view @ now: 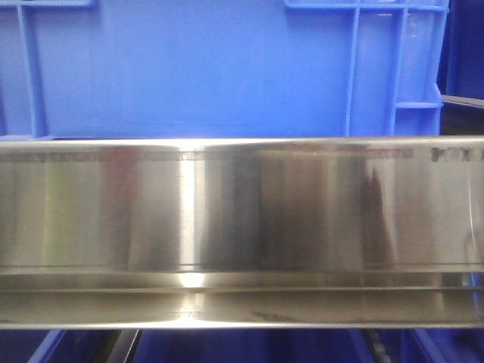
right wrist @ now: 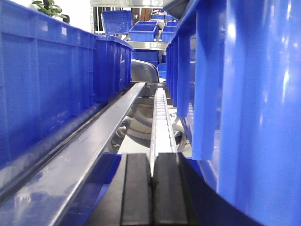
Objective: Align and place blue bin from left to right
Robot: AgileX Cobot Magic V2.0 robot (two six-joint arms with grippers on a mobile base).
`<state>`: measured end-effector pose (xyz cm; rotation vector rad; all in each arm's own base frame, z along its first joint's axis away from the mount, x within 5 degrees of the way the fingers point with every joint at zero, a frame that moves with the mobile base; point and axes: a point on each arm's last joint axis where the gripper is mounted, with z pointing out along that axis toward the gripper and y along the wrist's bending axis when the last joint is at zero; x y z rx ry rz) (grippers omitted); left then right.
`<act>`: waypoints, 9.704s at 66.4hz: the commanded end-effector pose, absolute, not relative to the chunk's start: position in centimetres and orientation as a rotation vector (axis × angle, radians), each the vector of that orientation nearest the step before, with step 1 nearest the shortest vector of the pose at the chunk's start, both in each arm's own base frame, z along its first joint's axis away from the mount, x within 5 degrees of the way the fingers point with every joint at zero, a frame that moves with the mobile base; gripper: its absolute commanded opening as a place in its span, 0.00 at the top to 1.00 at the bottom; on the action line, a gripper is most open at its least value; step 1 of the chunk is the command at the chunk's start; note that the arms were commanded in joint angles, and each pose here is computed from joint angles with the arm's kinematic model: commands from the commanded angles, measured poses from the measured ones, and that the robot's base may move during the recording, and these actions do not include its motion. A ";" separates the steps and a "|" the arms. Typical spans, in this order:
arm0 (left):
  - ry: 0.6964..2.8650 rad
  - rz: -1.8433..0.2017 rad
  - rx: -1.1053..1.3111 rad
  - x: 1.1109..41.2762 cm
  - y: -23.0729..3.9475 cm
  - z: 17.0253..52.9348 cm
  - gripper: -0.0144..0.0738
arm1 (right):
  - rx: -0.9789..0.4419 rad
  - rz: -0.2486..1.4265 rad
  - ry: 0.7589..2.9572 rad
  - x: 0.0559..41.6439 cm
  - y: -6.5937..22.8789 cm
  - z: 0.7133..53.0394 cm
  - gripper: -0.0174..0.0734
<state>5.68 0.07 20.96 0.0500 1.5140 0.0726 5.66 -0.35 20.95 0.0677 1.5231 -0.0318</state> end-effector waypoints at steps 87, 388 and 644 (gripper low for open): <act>1.259 0.039 0.010 2.1 0.0 32.5 0.78 | 0.092 0.060 1.374 2.0 0.2 31.6 0.87; 2.367 -0.115 0.138 35.8 -8.4 45.3 0.96 | -0.066 0.139 2.468 37.1 10.4 42.1 0.88; 1.982 -0.229 0.107 32.3 -7.9 52.5 0.96 | -0.054 0.208 2.204 33.3 9.3 49.4 0.88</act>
